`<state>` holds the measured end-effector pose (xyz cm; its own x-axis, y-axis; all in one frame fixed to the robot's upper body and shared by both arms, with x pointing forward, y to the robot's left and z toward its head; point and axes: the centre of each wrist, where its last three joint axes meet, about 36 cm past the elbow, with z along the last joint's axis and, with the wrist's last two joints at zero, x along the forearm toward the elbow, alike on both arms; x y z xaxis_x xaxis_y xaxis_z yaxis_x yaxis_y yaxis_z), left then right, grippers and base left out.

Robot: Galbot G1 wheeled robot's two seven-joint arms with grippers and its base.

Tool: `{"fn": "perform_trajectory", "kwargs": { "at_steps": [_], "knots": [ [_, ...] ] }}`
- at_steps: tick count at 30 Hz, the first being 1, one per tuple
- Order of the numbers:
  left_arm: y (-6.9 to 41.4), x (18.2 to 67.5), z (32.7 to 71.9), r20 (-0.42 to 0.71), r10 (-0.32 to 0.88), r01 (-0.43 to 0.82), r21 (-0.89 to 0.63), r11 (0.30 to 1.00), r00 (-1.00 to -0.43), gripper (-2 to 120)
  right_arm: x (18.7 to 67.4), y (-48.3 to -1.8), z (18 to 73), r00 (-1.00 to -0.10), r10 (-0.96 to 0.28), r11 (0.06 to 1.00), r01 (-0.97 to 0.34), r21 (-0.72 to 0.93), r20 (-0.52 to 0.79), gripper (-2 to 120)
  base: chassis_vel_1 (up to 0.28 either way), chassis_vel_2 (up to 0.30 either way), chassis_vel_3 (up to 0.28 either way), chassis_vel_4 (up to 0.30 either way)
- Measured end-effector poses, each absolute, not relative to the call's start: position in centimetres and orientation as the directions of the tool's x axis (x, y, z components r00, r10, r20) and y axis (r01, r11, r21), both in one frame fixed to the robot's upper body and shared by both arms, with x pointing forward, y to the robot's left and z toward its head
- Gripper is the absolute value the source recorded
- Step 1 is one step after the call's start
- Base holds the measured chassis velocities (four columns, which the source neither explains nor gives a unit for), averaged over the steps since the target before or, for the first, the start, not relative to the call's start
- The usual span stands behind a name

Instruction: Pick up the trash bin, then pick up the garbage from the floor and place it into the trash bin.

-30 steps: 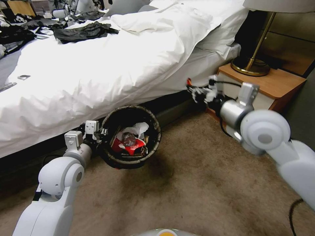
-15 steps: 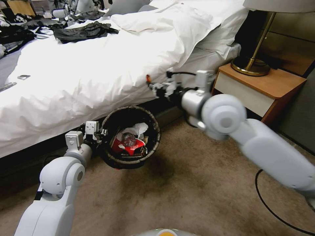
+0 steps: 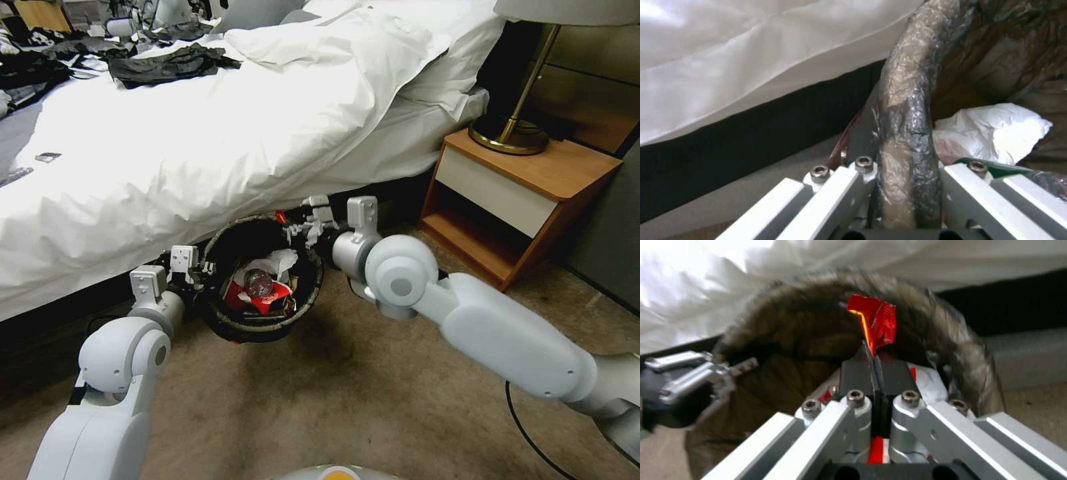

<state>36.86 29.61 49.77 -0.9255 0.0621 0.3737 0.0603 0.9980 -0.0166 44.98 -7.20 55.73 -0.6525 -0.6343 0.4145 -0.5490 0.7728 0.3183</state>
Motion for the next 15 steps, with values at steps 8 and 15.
{"fn": "perform_trajectory", "kwargs": {
  "at_steps": [8,15],
  "knots": [
    [29.7,36.9,49.6,0.377,0.060,0.057,-0.018,0.998,-0.924,1,45.5,-6.0,54.4,-0.643,-0.628,0.777,-0.540,0.322,0.438,0,0.000,0.000,0.000,0.000],
    [29.8,37.0,49.4,0.383,0.057,0.054,-0.019,0.998,-0.922,1,45.5,-4.3,54.4,-0.627,-0.647,0.761,-0.559,0.328,0.434,0,0.000,0.000,0.000,0.000]
  ]
}}
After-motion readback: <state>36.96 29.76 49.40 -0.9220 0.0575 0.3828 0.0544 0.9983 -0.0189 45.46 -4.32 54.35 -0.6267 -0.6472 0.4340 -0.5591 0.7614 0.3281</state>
